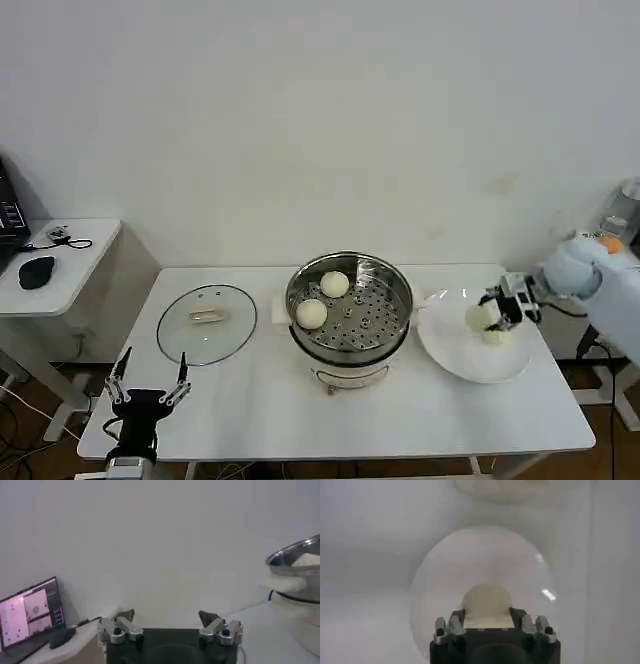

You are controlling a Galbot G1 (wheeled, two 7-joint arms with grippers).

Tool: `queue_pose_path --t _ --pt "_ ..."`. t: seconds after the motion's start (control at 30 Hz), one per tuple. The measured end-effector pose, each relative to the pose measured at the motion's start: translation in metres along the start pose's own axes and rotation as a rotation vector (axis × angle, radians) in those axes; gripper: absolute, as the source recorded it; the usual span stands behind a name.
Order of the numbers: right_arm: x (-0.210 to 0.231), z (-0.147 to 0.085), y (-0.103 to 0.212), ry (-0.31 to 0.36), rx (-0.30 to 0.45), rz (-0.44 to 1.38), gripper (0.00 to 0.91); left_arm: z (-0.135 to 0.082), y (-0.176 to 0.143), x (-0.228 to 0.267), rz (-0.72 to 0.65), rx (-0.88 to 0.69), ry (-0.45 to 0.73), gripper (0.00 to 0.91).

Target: Take steamed baozi put them in steamer then cover it.

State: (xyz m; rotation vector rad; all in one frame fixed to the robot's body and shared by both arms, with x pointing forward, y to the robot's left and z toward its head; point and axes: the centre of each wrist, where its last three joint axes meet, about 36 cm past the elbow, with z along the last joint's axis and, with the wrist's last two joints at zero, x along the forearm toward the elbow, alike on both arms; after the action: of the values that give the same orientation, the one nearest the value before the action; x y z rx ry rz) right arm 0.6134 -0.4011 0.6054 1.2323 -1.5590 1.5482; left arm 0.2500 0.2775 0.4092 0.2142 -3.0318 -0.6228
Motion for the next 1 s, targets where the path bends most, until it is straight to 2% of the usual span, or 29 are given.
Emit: queue_pose_path --t 0.27,0.5,0.7,1.0 --pt "0.041 -0.069 -0.046 -0.094 0.136 0.072 0.635 -0.002 0.003 0.004 -0.018 0.0 0.004 0.907" --pt "0.042 -0.135 -0.071 -0.157 0.271 0.064 0.635 -0.005 0.006 0.007 -0.038 -0.002 0.008 0.907" --pt "0.022 -0.186 -0.075 -0.193 0.4 0.009 0.645 -0.005 0.011 0.009 -0.061 -0.004 0.014 0.907" --pt "-0.015 -0.239 -0.066 -0.207 0.594 -0.093 0.645 -0.002 0.014 0.008 -0.087 -0.002 0.021 0.907"
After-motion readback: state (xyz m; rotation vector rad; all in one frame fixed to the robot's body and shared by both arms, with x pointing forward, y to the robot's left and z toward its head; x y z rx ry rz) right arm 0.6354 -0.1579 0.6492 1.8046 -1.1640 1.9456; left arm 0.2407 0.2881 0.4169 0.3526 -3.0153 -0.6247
